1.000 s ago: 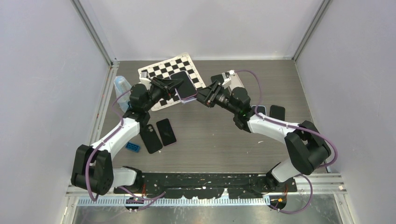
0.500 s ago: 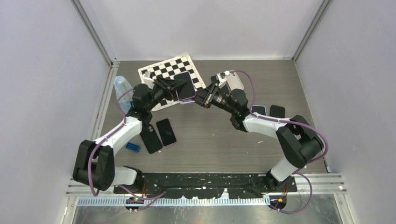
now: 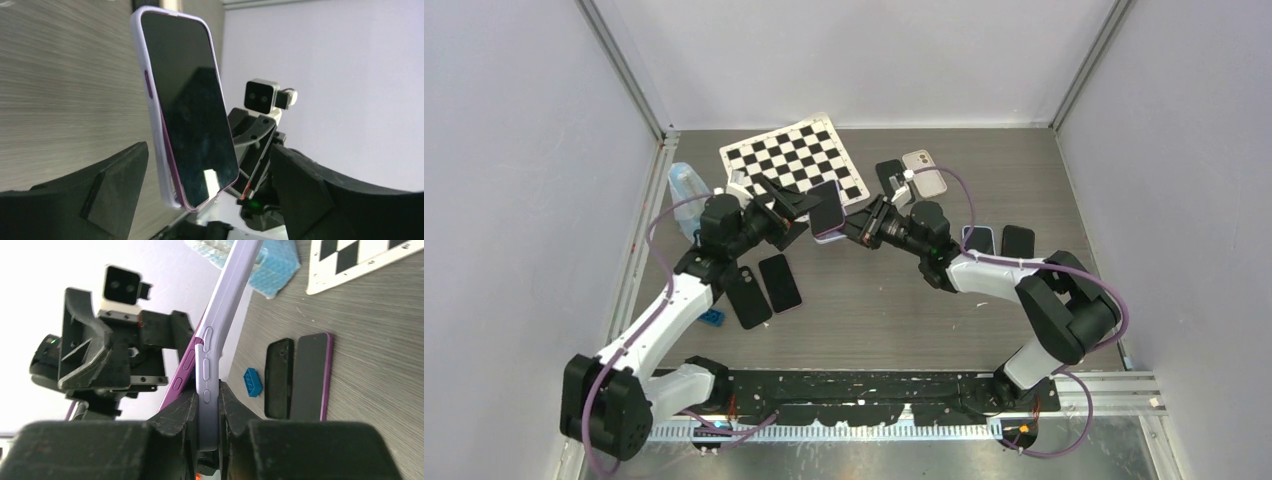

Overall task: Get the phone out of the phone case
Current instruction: Remove the phone case from the phone.

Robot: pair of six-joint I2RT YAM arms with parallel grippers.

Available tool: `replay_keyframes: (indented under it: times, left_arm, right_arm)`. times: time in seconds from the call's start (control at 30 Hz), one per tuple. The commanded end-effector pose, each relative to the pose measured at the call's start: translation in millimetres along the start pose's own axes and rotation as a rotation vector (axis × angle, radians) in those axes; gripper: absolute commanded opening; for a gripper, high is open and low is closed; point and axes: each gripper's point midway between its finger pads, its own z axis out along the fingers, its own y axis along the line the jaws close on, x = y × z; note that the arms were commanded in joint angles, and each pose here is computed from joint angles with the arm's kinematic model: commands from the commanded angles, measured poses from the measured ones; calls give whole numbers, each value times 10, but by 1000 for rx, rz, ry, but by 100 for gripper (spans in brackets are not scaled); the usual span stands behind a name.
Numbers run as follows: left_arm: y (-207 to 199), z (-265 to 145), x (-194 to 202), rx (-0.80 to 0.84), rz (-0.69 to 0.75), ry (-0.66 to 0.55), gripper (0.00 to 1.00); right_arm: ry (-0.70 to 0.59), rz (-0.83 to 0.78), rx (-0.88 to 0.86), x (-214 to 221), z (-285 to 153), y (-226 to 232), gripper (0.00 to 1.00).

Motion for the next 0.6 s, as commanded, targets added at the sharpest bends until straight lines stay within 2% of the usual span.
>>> replay_keyframes:
  times: [0.0,0.07,0.17,0.37,0.43,0.47,0.57]
  left_arm:
    - [186,-239,-152,-142,263,-77,94]
    - [161,-315,-233,-160,408,-101,94]
    - [-11,-388,-317,-171,527,-104,95]
    - [-454,-255,71,82,684,118,84]
    - [-444,-188,235,108,816,183,83]
    - [-417,-149,289,106,936,197,83]
    - [-271,-27,470,34,1169,245,83]
  right_arm:
    - [-100,-48,-71,-258,-69,301,1]
    - [-107,-26,-52,-284,-71,247,1]
    - [-110,-10,-31,-287,-64,187,1]
    - [-105,34,61,-295,-19,7,1]
    - [-92,62,106,-285,-3,-50,1]
    - [-89,70,116,-285,0,-62,1]
    - [-63,94,149,-258,3,-76,1]
